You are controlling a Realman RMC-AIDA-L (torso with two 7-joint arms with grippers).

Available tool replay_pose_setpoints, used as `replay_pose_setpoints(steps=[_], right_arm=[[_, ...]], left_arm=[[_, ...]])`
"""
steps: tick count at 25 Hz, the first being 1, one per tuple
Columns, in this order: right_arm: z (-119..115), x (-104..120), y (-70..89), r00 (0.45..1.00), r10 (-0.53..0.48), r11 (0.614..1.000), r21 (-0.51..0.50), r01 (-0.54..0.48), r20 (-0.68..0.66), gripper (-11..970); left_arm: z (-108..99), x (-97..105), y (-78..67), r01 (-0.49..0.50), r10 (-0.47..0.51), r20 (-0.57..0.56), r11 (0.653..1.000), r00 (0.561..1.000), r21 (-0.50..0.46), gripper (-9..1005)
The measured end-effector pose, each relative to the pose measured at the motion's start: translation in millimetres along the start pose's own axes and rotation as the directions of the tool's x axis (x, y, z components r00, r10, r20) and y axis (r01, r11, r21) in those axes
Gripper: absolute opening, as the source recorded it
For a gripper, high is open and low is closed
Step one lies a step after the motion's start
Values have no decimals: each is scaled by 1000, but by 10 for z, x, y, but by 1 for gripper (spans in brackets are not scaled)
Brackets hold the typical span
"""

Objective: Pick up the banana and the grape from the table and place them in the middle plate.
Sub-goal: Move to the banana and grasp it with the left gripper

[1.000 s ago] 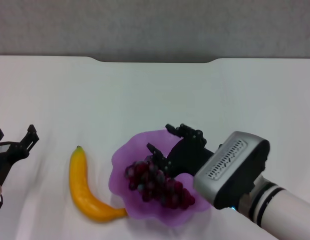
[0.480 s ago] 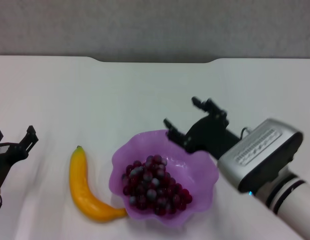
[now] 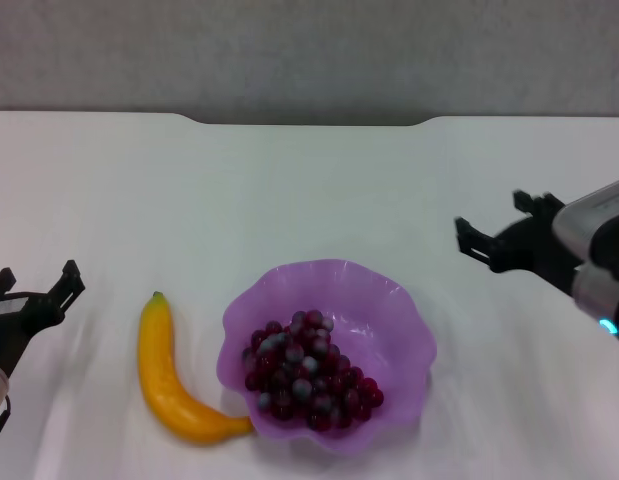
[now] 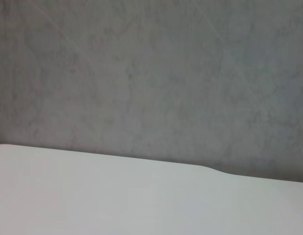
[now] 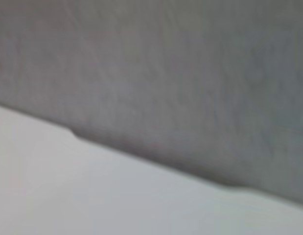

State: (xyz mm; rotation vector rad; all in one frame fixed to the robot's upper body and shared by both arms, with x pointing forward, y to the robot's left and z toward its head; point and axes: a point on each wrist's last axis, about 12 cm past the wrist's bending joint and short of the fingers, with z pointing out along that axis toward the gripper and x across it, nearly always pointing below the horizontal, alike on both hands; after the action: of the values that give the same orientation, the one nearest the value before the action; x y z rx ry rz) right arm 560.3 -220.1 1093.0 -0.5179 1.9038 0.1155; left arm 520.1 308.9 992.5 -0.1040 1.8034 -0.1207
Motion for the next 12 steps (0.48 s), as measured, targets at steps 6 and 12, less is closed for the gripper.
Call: replay_pose_setpoints(steps=[6,12], right_arm=[[5,24,-244,995,14,1000,14,-13,-100,838],[-21,404,-242,994,-95,988,115,101,-62,836]], left_arm=[[9,-8,-5,-2,2,2,1000,1000,2,909],[9,-8,-4,-1,1,2,1000,1000,-1,909]])
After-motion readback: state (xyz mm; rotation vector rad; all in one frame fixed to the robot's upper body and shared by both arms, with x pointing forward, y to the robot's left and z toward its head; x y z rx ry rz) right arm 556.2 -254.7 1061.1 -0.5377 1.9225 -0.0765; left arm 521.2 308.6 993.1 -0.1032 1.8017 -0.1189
